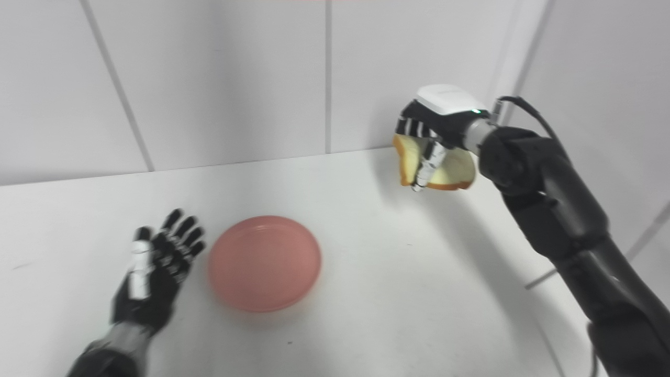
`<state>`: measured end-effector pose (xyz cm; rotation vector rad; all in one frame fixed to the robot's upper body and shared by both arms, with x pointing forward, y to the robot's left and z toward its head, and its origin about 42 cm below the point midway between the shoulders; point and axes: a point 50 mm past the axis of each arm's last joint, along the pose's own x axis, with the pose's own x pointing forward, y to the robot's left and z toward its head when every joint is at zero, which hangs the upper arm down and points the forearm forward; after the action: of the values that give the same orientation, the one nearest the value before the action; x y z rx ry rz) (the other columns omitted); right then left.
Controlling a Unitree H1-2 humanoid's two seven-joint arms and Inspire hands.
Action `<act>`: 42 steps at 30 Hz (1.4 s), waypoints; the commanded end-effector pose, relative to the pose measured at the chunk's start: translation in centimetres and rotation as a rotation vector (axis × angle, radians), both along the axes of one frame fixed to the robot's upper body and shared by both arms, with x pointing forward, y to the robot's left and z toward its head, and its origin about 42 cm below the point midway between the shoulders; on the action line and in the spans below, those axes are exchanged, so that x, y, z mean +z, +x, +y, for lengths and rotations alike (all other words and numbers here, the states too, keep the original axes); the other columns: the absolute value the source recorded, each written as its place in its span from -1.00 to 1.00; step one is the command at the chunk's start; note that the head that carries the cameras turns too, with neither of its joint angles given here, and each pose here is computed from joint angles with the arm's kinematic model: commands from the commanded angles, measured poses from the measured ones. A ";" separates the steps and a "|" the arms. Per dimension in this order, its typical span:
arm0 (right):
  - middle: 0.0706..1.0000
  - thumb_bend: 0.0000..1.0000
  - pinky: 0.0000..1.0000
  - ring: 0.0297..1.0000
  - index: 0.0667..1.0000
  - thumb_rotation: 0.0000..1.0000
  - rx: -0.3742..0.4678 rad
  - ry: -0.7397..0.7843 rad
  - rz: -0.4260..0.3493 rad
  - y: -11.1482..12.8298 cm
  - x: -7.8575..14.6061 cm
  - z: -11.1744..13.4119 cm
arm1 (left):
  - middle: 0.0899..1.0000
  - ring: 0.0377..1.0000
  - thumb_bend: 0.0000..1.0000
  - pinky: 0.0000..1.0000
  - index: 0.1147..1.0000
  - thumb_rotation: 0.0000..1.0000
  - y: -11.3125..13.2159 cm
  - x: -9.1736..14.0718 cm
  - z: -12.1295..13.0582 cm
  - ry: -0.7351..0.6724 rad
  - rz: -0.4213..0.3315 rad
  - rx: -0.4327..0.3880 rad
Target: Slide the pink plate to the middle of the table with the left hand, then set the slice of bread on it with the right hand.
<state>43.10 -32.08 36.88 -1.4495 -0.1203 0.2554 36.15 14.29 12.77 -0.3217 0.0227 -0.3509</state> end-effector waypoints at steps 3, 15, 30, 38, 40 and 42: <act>-0.07 0.02 -0.18 -0.25 0.01 -1.00 0.093 0.038 -0.111 0.8 2.9 3.3 | 0.85 0.88 0.55 0.93 0.83 0.84 0.0 -0.7 -1.6 0.023 0.056 0.002; -0.07 0.02 -0.22 -0.25 0.01 -1.00 0.333 0.106 -0.084 2.3 1.7 12.5 | 0.89 0.92 0.68 0.96 0.89 0.78 0.6 0.3 -3.4 0.021 0.040 -0.007; -0.04 0.03 -0.11 -0.22 -0.08 -1.00 0.407 0.048 0.044 1.9 -0.4 18.3 | 0.90 0.90 0.59 0.94 0.92 0.84 0.9 1.2 -3.4 0.006 -0.001 0.011; -0.08 0.03 0.30 -0.13 -0.10 -1.00 0.381 -0.025 0.120 1.9 -2.0 19.1 | 0.91 0.91 0.59 0.95 0.92 0.82 0.8 1.6 -3.3 -0.007 0.006 0.022; -0.09 0.04 0.22 -0.14 -0.08 -1.00 0.371 -0.053 0.155 1.9 -2.2 19.2 | 0.90 0.91 0.58 0.95 0.93 0.82 0.7 1.7 -3.3 -0.012 0.008 0.026; -0.10 0.02 -0.20 -0.26 0.01 -1.00 0.360 -0.067 0.186 1.8 -2.5 19.3 | 0.90 0.91 0.56 0.94 0.92 0.83 0.7 1.8 -3.3 -0.013 0.011 0.031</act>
<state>44.59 -13.16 31.62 -1.4427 -0.1803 0.7449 36.70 11.35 13.85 -0.3221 0.0404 -0.3255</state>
